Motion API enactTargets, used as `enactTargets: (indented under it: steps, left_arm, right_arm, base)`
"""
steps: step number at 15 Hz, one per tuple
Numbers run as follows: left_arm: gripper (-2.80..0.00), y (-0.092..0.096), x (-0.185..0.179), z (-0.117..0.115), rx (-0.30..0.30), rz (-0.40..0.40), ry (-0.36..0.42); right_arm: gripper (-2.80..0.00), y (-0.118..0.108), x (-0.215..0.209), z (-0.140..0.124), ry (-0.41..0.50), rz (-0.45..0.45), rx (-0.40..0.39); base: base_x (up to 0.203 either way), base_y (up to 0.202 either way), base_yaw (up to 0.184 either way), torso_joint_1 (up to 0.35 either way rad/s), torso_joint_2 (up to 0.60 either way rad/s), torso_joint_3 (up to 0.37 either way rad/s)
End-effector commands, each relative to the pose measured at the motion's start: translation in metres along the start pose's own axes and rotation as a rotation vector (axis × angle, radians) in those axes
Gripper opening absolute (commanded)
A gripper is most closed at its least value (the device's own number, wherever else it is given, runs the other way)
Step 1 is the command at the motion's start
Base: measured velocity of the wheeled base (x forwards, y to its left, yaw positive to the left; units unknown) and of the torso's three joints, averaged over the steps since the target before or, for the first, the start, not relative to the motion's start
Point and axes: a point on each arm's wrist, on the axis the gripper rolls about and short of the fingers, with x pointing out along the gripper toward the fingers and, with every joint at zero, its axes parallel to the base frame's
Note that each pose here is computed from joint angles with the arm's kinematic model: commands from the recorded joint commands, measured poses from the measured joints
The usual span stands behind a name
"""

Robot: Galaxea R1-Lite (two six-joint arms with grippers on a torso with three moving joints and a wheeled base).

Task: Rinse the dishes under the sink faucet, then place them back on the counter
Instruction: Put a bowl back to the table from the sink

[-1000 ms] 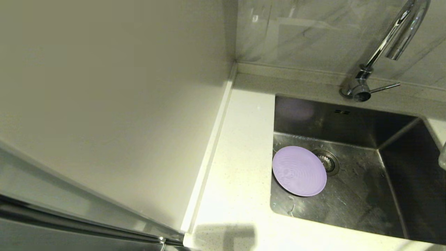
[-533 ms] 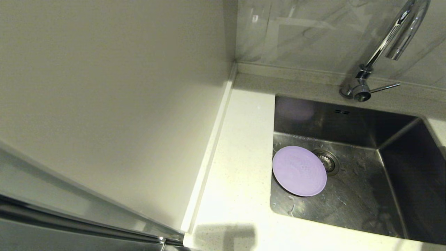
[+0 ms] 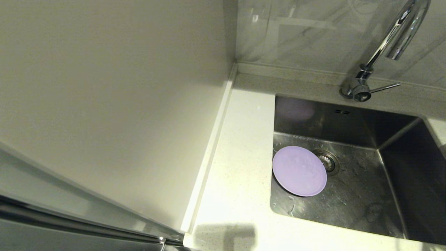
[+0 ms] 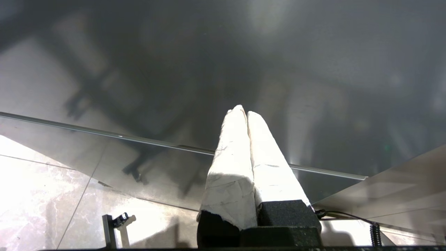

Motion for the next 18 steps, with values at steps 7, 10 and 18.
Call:
enactTargets:
  steps: [7, 10, 18]
  left_arm:
    - [-2.8, 0.0, 0.0, -0.001, -0.001, 0.0, 0.003]
    - [-2.8, 0.0, 0.0, 0.0, -0.001, 0.0, 0.001]
    - [-2.8, 0.0, 0.0, -0.001, -0.001, 0.0, 0.003]
  right_arm:
    - [-2.8, -0.026, 0.066, -0.012, 0.1, -0.077, 0.027]
    - [-2.8, -0.03, 0.067, -0.014, 0.109, -0.098, 0.031]
    - [-2.8, -0.027, 0.05, -0.009, 0.087, -0.109, 0.024]
  base:
    - [0.0, 0.0, 0.0, 0.0, 0.0, 0.0]
    - [0.0, 0.0, 0.0, 0.0, 0.0, 0.0]
    - [0.0, 0.0, 0.0, 0.0, 0.0, 0.0]
